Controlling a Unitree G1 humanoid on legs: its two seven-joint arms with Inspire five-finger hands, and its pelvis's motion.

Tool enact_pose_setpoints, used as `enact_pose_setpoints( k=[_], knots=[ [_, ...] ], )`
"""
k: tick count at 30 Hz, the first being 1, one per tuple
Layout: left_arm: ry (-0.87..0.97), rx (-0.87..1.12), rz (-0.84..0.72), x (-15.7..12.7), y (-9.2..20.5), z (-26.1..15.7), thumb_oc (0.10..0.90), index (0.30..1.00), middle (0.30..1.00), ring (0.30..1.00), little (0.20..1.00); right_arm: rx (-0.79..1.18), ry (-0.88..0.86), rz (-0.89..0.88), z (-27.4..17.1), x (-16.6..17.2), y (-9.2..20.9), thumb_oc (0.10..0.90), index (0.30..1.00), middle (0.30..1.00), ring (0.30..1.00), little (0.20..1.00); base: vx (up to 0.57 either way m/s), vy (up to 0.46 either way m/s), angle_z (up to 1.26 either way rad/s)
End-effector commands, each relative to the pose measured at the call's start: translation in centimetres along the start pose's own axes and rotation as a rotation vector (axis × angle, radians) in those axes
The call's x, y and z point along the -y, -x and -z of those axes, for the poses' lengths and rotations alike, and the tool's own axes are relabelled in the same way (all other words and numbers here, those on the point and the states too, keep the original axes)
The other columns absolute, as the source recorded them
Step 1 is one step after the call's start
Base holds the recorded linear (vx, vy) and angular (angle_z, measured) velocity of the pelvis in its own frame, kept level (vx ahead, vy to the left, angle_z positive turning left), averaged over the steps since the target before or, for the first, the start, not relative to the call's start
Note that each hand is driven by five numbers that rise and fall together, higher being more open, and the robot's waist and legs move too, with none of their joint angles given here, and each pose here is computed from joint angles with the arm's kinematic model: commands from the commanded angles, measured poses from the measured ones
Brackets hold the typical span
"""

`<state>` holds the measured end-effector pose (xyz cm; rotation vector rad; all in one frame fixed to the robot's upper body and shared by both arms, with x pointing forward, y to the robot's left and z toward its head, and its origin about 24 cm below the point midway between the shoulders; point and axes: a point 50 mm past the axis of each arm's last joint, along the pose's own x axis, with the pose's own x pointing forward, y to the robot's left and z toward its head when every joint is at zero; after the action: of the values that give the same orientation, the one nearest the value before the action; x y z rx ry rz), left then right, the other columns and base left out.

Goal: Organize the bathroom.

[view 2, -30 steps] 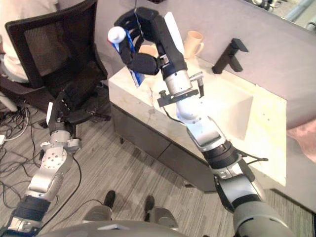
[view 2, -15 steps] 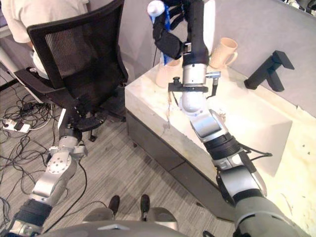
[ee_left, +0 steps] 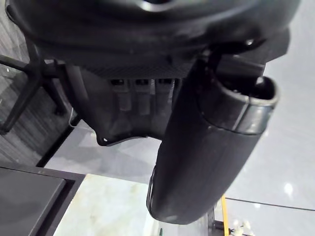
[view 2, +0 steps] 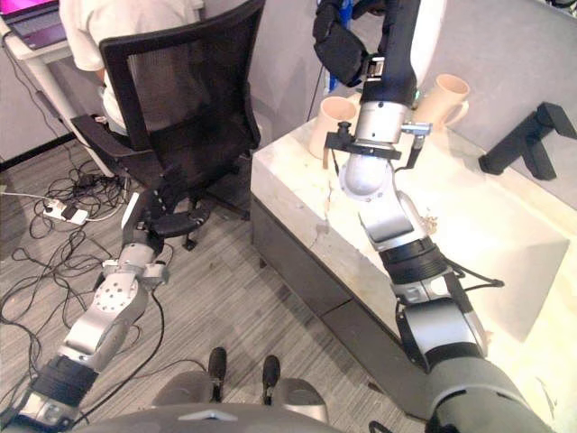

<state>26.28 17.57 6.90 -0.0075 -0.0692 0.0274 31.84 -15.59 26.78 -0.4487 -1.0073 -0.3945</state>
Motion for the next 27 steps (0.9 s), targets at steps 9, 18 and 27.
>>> enact_pose_setpoints(
  k=[9, 18, 27],
  knots=[
    [0.027, 0.108, 0.103, 1.2, 0.4, -1.6, 0.8, 0.9, 0.9, 0.9, 0.9, 0.229, -0.029, 0.145, -2.7, 1.0, -3.2, 0.4, 0.3, 0.3, 0.3, 0.3, 0.24, 0.183, -0.33],
    [0.004, 0.136, 0.065, 1.2, 0.9, -1.8, 0.8, 0.9, 0.9, 0.9, 0.9, 0.243, -0.078, 0.102, -3.3, 0.5, -2.0, 0.4, 0.3, 0.3, 0.3, 0.3, 0.15, 0.107, -0.14],
    [-0.02, 0.091, 0.064, 0.8, 1.3, -0.6, 0.8, 0.9, 0.9, 0.9, 0.9, 0.171, -0.138, 0.08, -2.7, -0.3, -1.7, 0.4, 0.3, 0.3, 0.3, 0.3, 0.11, 0.007, -0.04]
  ],
)
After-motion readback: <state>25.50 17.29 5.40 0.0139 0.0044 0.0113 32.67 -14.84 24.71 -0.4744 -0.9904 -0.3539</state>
